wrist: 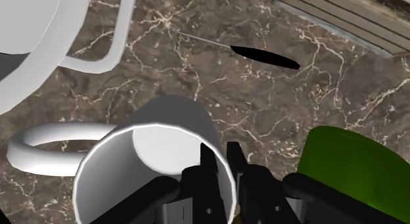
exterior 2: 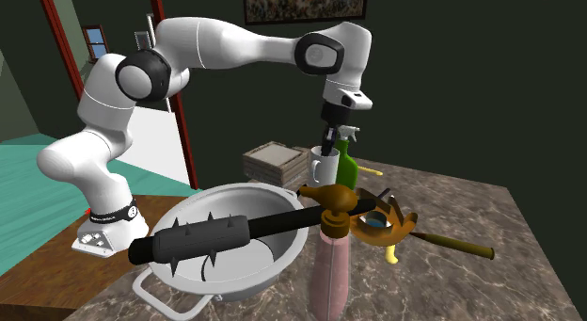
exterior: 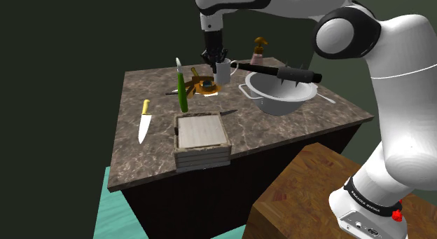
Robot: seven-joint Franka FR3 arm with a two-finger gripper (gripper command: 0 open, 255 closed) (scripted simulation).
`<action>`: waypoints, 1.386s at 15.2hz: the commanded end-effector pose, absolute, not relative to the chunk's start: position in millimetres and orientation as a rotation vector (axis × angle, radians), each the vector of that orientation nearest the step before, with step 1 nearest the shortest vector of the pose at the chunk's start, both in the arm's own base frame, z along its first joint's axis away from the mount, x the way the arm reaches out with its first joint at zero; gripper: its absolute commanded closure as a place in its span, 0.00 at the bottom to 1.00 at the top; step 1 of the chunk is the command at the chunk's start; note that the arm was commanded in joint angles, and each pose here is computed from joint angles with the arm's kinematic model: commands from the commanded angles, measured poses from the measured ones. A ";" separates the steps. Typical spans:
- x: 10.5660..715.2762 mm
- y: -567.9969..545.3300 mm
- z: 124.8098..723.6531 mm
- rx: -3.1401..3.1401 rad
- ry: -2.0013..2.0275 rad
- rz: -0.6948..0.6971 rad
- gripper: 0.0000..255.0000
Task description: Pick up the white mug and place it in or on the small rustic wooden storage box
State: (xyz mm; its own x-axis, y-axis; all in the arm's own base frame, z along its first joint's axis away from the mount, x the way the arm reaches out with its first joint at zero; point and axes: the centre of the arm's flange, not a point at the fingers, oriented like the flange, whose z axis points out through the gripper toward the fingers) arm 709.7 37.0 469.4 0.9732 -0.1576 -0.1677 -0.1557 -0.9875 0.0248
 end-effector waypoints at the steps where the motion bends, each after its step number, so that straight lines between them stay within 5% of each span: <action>1: 708.9 36.7 479.0 3.109 -0.247 -0.267 1.00; 9: 708.9 36.7 518.0 3.109 -0.247 -0.267 1.00; 21: 616.0 164.4 530.1 3.109 -0.247 -0.267 1.00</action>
State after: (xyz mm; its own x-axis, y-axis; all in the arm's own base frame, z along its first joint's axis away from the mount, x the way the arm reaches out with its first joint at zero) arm 627.3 155.3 528.7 0.9733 -0.1563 -0.1683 -0.1545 -0.9877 0.0241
